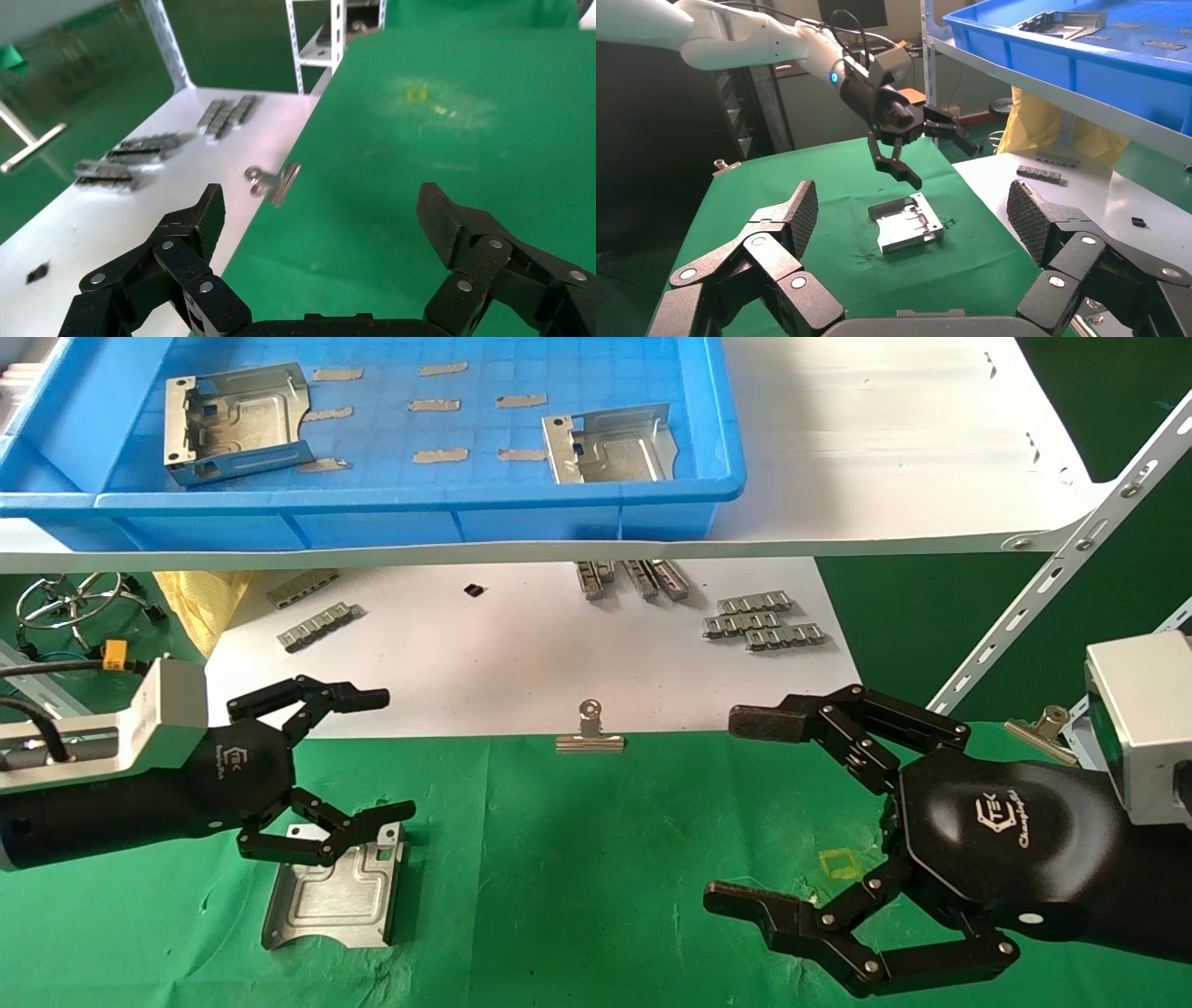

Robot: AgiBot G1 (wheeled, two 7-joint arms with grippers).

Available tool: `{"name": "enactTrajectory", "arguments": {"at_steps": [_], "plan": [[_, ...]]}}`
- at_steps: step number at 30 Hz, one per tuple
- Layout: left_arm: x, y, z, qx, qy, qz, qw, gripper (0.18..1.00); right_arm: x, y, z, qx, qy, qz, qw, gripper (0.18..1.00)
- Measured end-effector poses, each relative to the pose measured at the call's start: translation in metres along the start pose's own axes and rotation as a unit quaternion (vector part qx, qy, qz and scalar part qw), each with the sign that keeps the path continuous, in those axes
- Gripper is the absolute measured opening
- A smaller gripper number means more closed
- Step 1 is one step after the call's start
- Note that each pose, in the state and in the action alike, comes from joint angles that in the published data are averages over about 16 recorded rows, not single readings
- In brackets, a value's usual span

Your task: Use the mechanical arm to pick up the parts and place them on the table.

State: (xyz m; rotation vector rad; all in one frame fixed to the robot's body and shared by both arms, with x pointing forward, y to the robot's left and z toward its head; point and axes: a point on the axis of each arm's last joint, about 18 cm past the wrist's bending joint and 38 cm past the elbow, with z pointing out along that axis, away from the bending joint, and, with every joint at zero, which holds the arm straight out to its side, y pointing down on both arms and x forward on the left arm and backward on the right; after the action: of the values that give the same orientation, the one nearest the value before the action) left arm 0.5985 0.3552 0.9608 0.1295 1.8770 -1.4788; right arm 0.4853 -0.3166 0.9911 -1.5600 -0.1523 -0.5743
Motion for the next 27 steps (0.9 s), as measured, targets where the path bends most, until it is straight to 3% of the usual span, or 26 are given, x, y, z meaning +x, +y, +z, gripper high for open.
{"name": "enactTrajectory", "arguments": {"at_steps": [27], "plan": [[0.056,-0.073,-0.006,0.086,0.065,-0.047,0.993,1.001,0.0,0.0,0.0,0.0,0.0,0.0,1.0,1.001]]}}
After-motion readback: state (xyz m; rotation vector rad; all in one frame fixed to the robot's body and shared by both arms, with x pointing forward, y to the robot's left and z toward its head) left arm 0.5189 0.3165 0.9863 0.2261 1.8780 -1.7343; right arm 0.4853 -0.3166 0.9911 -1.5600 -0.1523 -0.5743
